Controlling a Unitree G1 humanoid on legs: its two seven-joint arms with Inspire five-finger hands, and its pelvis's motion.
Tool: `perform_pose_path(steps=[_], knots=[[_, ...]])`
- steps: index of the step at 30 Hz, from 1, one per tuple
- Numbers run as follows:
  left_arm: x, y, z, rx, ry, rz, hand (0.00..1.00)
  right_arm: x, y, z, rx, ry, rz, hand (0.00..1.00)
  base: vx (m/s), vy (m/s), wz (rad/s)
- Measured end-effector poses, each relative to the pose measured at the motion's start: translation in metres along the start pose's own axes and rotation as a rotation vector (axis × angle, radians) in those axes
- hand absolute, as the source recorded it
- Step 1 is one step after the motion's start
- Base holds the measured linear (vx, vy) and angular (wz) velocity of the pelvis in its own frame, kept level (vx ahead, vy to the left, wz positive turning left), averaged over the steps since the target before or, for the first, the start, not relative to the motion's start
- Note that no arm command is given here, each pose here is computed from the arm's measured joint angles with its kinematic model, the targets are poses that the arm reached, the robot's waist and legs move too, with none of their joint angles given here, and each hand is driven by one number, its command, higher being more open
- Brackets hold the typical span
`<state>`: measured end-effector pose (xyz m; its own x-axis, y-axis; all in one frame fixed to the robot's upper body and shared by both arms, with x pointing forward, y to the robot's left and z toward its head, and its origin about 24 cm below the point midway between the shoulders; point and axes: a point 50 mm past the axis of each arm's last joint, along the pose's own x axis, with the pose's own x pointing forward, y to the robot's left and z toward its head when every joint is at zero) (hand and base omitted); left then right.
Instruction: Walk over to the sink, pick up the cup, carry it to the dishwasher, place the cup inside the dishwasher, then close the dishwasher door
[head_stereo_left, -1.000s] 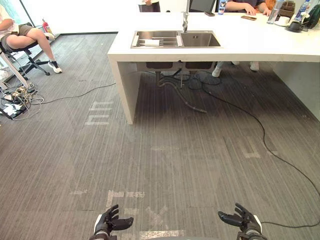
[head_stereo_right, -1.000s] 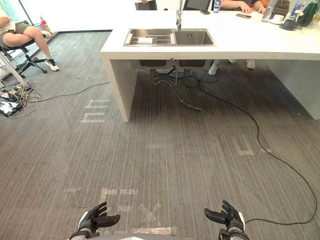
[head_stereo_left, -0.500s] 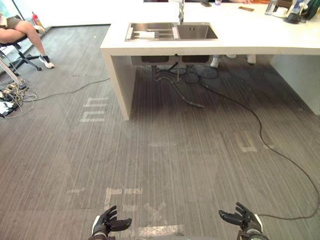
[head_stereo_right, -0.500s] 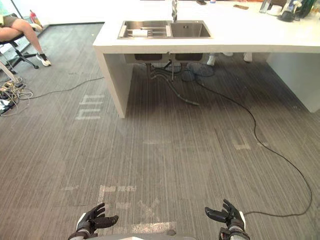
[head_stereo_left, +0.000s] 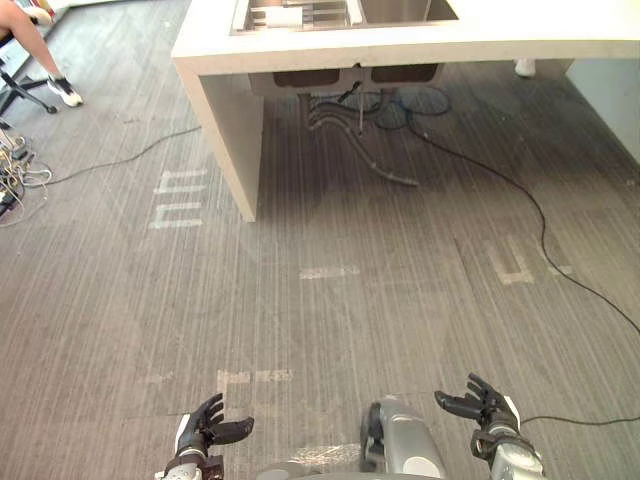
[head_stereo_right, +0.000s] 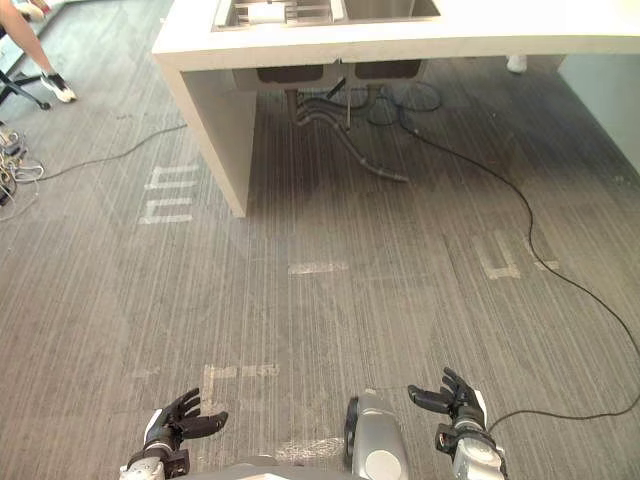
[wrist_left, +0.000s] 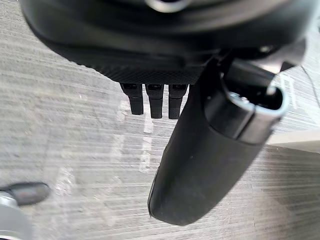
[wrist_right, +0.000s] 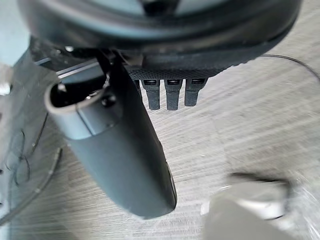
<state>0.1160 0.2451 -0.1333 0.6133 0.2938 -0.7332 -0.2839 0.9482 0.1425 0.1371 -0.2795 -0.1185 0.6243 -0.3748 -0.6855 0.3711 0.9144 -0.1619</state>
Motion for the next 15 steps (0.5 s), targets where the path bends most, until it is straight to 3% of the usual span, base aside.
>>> perform_pose_path(steps=[6,9,15], knots=[[0.0,-0.01,-0.003,-0.061,0.011,-0.004,0.9,0.0,0.001,-0.002,0.001,0.009,0.001,0.9,0.68,-0.244,0.02],[0.0,-0.02,0.013,-0.105,-0.063,-0.025,0.9,-0.001,0.006,0.0,0.057,-0.014,-0.007,0.9,0.74,-0.201,-0.22],[-0.01,-0.037,0.058,-0.185,-0.277,-0.073,0.9,0.002,0.008,0.01,0.106,-0.048,-0.028,0.9,0.46,0.038,-0.34]])
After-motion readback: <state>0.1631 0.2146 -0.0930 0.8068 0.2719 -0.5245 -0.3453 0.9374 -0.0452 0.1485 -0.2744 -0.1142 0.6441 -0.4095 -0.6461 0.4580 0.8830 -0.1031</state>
